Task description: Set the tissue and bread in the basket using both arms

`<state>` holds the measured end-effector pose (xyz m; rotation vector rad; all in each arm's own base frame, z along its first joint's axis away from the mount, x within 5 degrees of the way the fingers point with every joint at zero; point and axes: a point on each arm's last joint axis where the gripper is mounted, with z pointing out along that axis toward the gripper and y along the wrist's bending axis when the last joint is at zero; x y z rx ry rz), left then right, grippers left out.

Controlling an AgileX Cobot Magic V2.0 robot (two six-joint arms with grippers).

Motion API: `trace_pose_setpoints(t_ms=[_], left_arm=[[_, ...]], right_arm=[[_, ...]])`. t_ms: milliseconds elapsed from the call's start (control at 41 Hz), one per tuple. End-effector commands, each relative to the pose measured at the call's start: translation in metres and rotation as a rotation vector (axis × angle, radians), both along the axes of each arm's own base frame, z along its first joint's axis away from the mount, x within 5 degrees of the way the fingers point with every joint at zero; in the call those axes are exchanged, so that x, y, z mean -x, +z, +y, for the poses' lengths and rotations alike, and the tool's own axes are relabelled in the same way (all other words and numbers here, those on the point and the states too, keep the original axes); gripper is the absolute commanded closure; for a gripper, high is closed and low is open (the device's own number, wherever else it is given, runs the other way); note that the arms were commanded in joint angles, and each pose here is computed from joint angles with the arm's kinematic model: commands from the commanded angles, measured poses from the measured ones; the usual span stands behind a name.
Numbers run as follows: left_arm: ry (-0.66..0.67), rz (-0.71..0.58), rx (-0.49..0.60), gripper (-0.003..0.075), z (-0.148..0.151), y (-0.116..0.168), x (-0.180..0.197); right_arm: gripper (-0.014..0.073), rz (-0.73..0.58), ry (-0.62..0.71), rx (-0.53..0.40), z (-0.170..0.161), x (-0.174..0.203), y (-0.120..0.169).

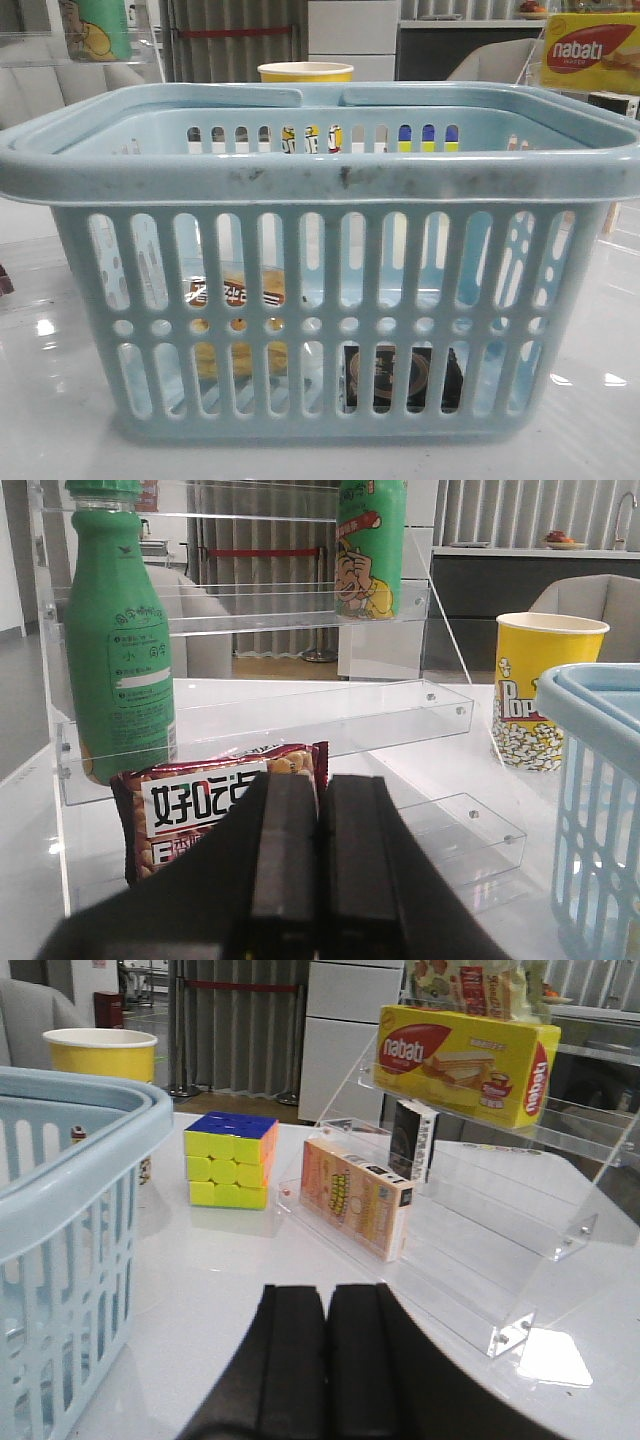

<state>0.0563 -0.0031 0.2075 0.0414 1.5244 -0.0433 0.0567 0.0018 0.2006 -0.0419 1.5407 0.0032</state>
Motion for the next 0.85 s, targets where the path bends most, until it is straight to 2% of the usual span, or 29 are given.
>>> trace_pose_setpoints(t_ms=[0,220,829], left_arm=[[-0.007,-0.104,0.015,0.0627,-0.0002,0.0076,0.002],[-0.007,-0.104,0.015,0.0627,-0.0002,0.0076,0.002],[-0.007,-0.104,0.015,0.0627,-0.0002,0.0076,0.002]], right_arm=[[0.0538,-0.121,-0.014,-0.002,-0.0012,0.0026,0.0115],[0.0538,-0.127,-0.004,-0.06,-0.001,0.0027,0.0122],[0.0538,-0.127,-0.004,-0.057,-0.0009,0.0027,0.0122]])
